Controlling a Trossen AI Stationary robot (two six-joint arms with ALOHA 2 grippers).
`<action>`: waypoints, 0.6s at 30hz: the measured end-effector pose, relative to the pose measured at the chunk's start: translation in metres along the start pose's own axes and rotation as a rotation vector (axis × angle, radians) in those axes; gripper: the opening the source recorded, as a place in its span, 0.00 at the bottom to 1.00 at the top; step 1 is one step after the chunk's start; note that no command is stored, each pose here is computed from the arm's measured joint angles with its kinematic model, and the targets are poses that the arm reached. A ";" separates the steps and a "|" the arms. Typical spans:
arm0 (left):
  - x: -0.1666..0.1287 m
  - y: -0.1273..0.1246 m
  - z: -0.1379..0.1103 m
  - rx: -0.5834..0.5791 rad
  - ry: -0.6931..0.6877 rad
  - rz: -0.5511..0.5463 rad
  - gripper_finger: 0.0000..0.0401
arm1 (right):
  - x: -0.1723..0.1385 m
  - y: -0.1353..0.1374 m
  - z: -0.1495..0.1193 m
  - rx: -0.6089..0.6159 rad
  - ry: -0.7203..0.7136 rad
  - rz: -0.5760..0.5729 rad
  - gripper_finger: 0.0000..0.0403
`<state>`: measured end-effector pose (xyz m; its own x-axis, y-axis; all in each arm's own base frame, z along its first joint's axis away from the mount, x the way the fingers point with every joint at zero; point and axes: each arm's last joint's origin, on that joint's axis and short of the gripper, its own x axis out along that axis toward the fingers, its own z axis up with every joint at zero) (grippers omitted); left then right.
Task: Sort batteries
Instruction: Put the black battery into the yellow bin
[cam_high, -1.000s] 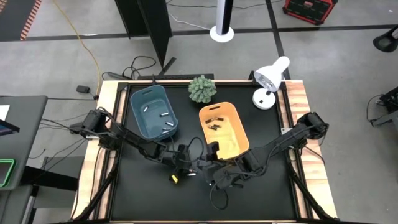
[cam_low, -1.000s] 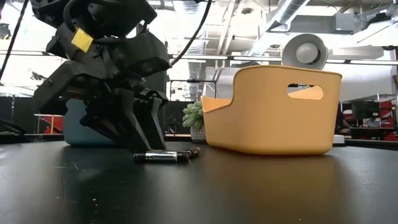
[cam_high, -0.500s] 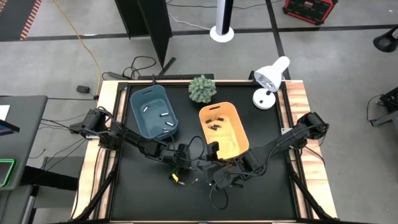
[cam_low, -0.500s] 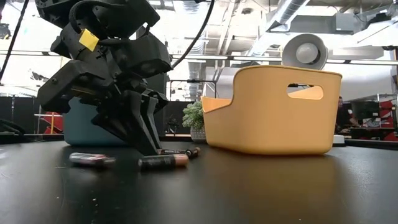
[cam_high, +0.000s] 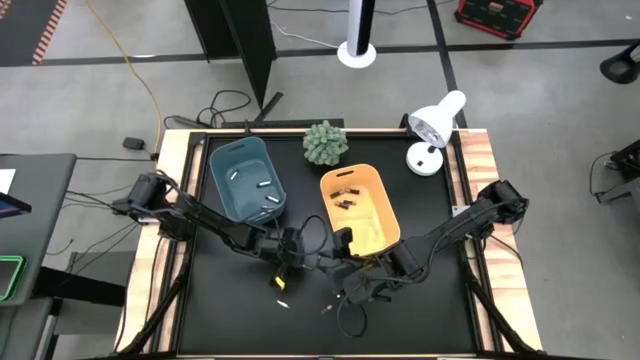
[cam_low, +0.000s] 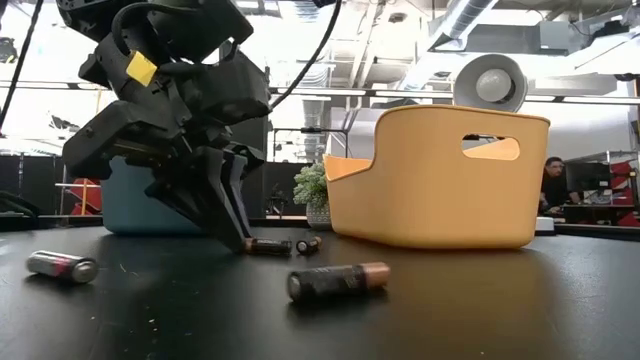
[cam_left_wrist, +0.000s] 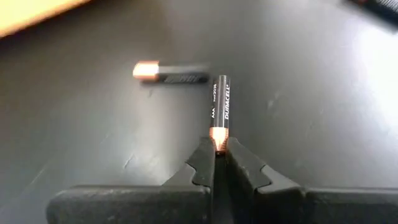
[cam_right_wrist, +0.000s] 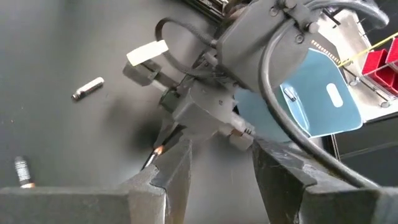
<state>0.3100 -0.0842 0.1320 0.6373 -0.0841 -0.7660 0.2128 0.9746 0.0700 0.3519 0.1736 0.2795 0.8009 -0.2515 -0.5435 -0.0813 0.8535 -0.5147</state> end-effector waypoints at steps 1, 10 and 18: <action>-0.003 0.001 0.000 -0.001 0.001 0.017 0.03 | -0.001 0.002 -0.001 0.002 0.006 0.003 0.46; -0.027 0.003 0.011 -0.017 -0.050 0.071 0.00 | -0.008 0.047 -0.029 0.152 0.182 0.297 0.45; -0.029 0.003 0.013 -0.011 -0.065 0.073 0.00 | 0.018 0.143 -0.057 0.105 0.210 0.506 0.43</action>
<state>0.3020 -0.0817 0.1623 0.6976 -0.0256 -0.7161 0.1560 0.9808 0.1168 0.3206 0.2653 0.1583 0.5410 0.1255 -0.8316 -0.3573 0.9295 -0.0921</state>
